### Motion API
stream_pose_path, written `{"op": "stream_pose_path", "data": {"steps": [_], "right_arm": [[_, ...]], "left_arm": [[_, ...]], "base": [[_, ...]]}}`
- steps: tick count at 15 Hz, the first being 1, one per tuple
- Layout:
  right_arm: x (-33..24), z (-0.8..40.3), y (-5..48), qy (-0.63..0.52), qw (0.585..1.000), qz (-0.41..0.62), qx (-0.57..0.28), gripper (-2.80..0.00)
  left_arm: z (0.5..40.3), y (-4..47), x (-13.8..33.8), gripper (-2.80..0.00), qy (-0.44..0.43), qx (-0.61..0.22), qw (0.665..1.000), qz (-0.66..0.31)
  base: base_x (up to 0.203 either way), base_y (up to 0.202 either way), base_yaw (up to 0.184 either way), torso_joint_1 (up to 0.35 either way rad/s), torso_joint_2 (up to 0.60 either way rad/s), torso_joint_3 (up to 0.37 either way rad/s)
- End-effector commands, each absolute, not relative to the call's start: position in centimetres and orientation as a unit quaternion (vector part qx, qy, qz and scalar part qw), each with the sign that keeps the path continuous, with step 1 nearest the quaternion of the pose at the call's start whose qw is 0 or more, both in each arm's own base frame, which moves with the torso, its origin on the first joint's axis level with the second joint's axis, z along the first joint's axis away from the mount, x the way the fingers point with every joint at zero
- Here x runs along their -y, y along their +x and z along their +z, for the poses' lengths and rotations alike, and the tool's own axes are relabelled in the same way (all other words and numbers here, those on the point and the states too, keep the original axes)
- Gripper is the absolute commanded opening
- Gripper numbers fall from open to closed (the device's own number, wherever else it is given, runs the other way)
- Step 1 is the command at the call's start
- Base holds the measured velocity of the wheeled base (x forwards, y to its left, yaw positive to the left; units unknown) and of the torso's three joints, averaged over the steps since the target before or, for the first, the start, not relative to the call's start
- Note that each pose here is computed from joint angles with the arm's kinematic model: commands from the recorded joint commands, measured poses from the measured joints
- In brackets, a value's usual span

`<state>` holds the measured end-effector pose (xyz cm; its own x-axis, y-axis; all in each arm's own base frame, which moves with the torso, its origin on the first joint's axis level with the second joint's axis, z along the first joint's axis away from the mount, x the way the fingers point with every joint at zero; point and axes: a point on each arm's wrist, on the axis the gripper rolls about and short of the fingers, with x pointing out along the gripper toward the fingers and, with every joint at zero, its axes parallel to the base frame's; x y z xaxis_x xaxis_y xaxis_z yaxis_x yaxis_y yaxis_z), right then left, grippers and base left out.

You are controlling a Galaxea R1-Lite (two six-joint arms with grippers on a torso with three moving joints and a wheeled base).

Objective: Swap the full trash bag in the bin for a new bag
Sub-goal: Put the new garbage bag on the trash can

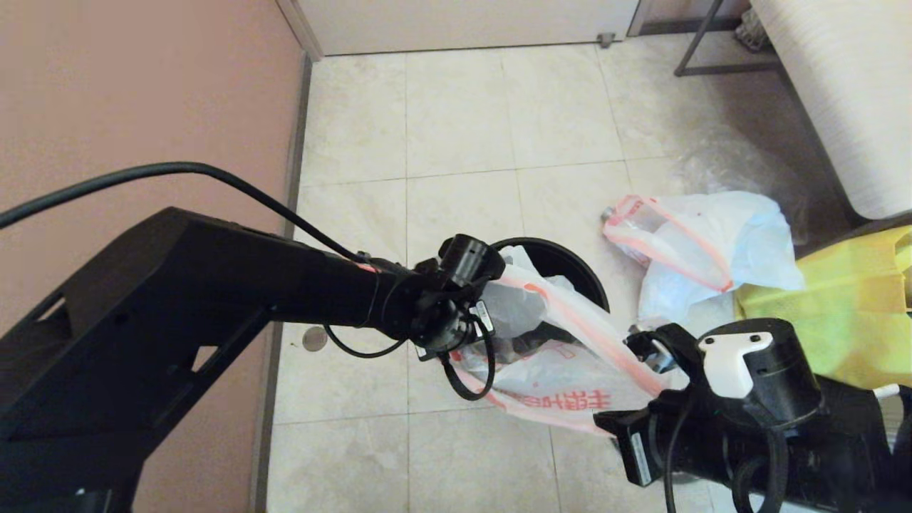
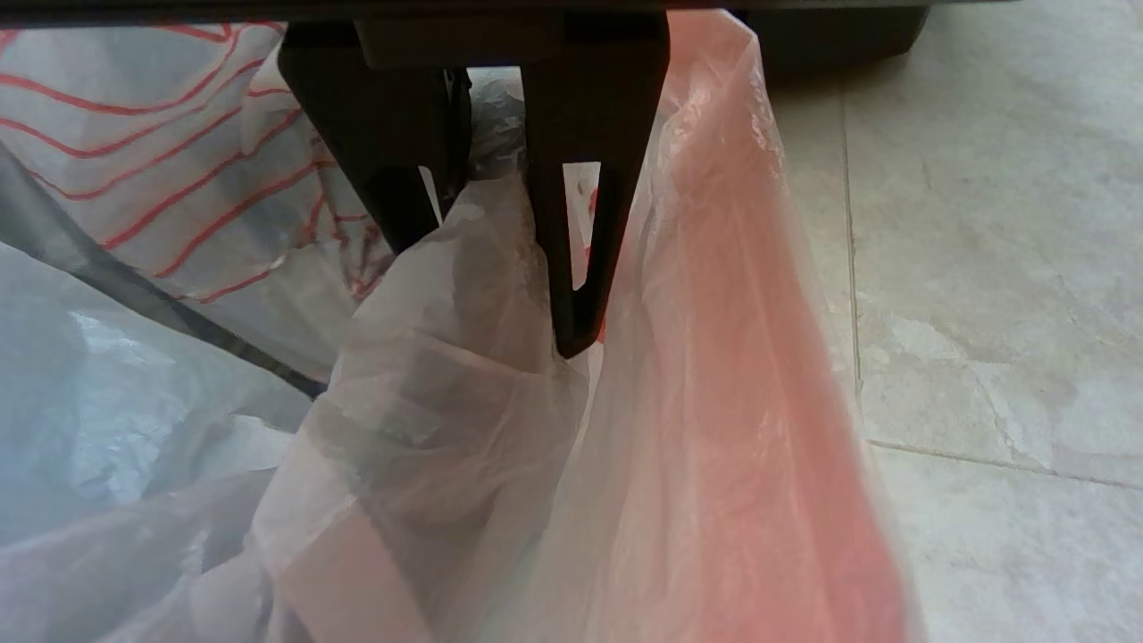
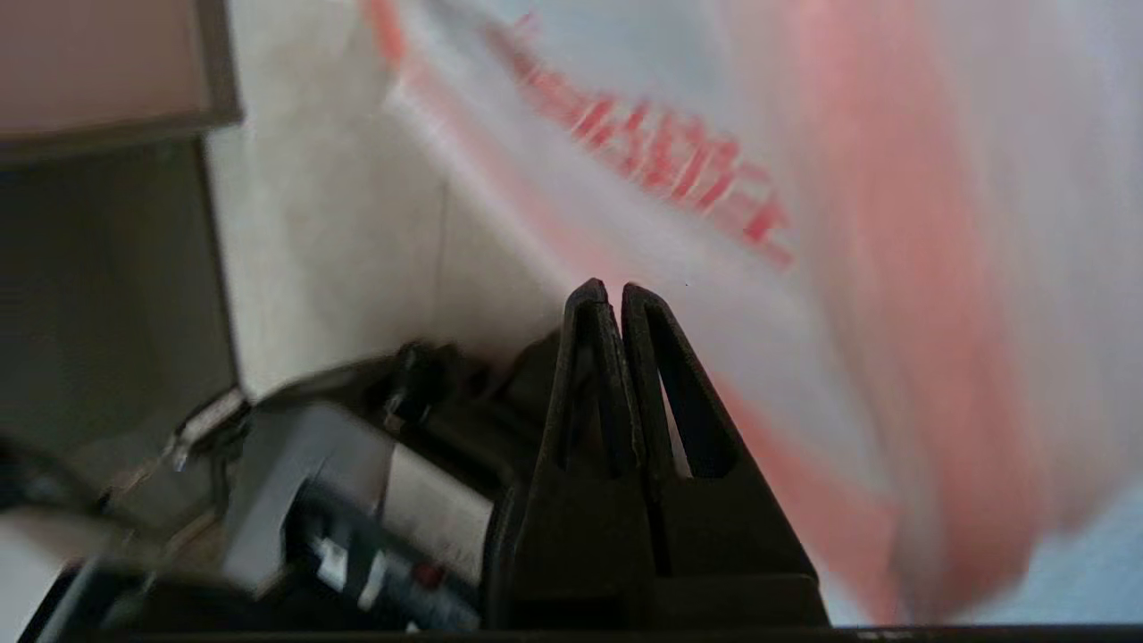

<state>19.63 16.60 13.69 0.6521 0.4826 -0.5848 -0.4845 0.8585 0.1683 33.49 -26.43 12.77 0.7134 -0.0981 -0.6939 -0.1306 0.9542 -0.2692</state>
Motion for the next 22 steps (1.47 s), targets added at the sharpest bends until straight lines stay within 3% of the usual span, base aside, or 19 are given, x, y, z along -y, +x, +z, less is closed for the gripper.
{"op": "stream_pose_path", "data": {"steps": [1,6,10,15,22], "right_arm": [[-16.3,13.7,18.8,-0.002,0.907,0.271,-0.321,-2.80],[-16.4,10.3,19.9,-0.022,0.899,0.237,-0.368,-2.80],[-15.9,10.4,22.6,0.016,0.927,0.216,-0.307,-2.80],[-14.4,8.6,25.0,0.010,0.940,0.133,-0.314,-2.80],[-14.8,6.7,26.0,0.003,0.937,0.124,-0.326,-2.80]], "left_arm": [[12.0,33.8,26.6,-2.80,-0.150,-0.382,0.912,0.014],[12.4,33.7,26.5,-2.80,-0.151,-0.380,0.913,0.012],[12.2,33.4,26.8,-2.80,-0.146,-0.384,0.912,0.010],[13.4,33.2,26.5,-2.80,-0.165,-0.402,0.900,-0.023],[13.3,33.2,26.3,-2.80,-0.167,-0.405,0.899,-0.023]], "base": [[0.000,0.000,0.000,0.000,0.00,0.000],[0.000,0.000,0.000,0.000,0.00,0.000],[0.000,0.000,0.000,0.000,0.00,0.000],[0.000,0.000,0.000,0.000,0.00,0.000],[0.000,0.000,0.000,0.000,0.00,0.000]]}}
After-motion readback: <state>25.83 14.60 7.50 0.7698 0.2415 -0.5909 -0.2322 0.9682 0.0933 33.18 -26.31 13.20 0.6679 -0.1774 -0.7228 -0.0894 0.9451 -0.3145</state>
